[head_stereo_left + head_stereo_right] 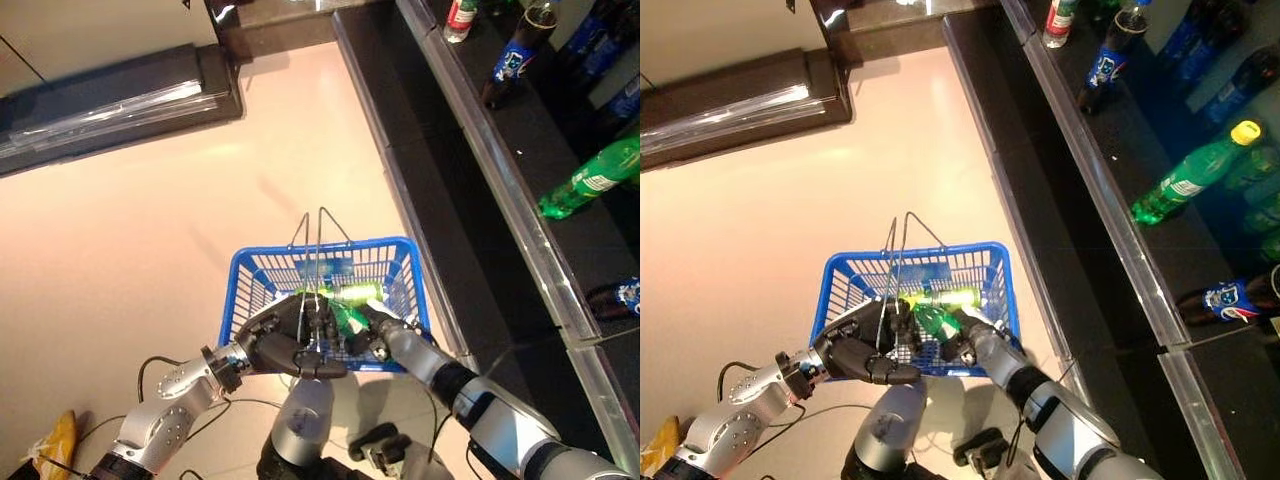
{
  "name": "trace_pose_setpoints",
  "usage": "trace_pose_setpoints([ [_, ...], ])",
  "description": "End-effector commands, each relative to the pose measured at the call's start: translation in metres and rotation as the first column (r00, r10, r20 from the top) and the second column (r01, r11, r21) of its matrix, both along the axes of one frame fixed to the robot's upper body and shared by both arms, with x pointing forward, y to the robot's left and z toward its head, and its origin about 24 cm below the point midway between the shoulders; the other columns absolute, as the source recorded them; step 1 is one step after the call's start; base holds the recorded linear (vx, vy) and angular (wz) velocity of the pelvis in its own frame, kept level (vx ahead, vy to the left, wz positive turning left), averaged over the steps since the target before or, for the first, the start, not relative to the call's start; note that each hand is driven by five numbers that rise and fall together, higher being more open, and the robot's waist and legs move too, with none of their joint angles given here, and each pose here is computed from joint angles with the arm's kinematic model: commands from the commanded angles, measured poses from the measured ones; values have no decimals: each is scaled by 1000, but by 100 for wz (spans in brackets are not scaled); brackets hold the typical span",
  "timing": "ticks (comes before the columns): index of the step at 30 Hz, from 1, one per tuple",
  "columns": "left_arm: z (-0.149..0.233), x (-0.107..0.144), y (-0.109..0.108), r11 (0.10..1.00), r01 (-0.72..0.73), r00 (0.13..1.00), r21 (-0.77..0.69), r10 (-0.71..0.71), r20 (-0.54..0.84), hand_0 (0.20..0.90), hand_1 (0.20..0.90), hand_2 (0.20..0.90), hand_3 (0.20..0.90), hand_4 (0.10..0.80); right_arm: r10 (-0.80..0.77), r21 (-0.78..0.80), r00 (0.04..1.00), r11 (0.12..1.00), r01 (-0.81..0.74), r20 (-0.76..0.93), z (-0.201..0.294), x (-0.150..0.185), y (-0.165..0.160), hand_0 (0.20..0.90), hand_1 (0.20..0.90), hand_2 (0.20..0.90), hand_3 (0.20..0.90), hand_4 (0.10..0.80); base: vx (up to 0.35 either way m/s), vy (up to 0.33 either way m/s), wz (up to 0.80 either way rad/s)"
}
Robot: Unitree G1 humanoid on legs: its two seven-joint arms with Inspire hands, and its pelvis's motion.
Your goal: Pick up the drink and place into the basket.
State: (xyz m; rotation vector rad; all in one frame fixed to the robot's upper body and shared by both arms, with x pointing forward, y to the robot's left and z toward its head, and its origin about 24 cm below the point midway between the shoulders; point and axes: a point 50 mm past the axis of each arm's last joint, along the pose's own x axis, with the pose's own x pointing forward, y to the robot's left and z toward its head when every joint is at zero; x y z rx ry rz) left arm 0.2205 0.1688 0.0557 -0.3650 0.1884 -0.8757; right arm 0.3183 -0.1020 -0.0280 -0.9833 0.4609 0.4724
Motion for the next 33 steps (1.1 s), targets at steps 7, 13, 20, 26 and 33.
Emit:
trace_pose_setpoints([
  [7, 121, -12, -43, 908, 377, 780, -186, -202, 593, 300, 300, 300, 200, 100, 130, -279, 981, 957, -85, 147, 32, 29, 6, 439, 439, 439, 362, 262, 2, 2, 2],
  [13, 128, -11, -46, 908, 379, 769, -177, -203, 606, 300, 300, 300, 200, 100, 85, -265, 988, 963, -49, 126, 27, 28, -3, 900, 900, 900, 900, 800, 2, 1, 1],
  [20, 128, -5, -49, 920, 356, 777, -166, -192, 600, 300, 300, 300, 200, 100, -19, -116, 989, 993, 36, 145, 31, 31, -3, 900, 900, 900, 900, 800, 0, 0, 0],
  [26, 121, 3, -44, 931, 286, 841, -228, -130, 526, 300, 300, 300, 200, 100, -86, 17, 971, 996, 84, 225, 46, 37, -4, 900, 900, 900, 900, 800, -9, 13, -1],
  [33, 100, 18, -26, 962, 104, 890, -251, 23, 456, 300, 300, 300, 200, 100, -118, 186, 917, 981, 49, 382, 84, 36, 7, 900, 900, 900, 900, 800, -29, 22, -6],
])
